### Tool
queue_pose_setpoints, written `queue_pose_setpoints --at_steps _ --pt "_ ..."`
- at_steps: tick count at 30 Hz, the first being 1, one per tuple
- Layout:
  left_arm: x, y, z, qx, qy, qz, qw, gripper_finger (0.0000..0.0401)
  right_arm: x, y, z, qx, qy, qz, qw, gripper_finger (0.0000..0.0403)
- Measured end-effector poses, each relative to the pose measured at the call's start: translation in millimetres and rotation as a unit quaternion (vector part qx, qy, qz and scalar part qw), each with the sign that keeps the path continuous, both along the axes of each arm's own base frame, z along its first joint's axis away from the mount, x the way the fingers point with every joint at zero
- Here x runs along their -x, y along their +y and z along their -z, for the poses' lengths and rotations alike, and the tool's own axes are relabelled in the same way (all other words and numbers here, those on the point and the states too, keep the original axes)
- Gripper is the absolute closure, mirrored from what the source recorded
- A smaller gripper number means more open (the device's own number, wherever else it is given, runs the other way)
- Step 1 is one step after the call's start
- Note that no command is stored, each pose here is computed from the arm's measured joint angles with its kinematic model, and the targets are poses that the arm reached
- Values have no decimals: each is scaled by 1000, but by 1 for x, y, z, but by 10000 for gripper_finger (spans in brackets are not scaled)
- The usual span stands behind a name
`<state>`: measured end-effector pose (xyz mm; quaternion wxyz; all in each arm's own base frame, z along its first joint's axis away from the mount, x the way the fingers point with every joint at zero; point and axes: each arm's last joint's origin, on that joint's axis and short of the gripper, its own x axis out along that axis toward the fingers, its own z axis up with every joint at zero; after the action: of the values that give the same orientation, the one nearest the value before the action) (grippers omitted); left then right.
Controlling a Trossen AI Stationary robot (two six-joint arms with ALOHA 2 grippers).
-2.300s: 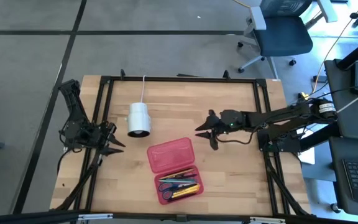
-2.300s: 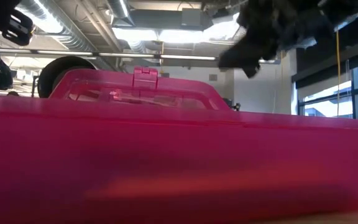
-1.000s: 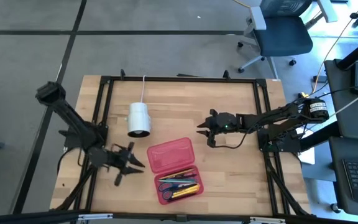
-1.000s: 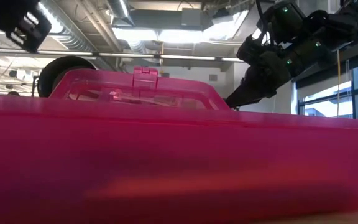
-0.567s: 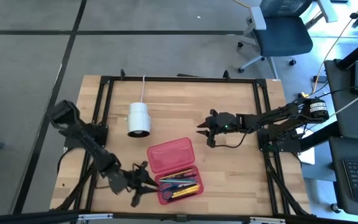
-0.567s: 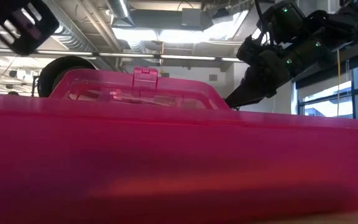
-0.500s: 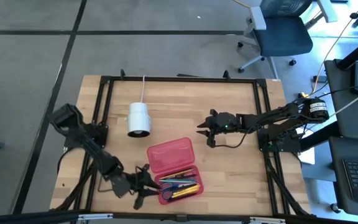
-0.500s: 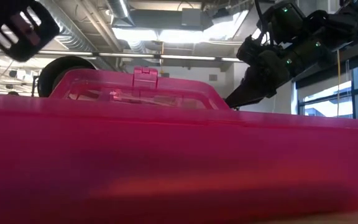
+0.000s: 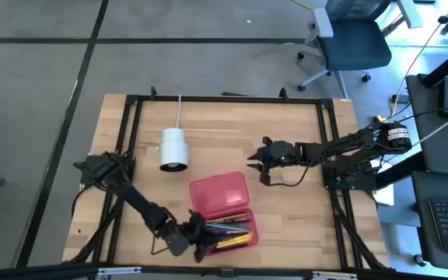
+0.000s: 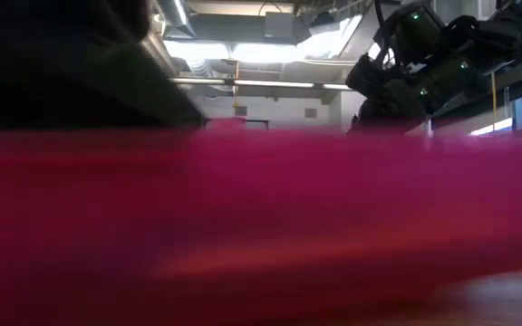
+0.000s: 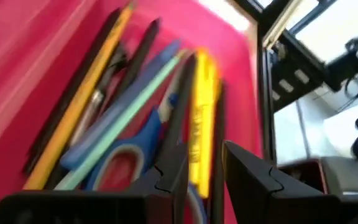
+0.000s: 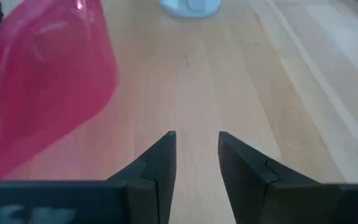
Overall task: Pick & place school supplies into a supply box
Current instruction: Close the pink supply box
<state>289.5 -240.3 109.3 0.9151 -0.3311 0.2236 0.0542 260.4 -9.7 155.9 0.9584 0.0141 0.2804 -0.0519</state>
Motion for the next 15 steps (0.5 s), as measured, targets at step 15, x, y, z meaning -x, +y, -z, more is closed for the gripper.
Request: queue_pose_setpoints --at_steps 15 --pt "-34 11 -8 -16 -15 -11 1000 307 2 1 4 10 23 -33 999 280"
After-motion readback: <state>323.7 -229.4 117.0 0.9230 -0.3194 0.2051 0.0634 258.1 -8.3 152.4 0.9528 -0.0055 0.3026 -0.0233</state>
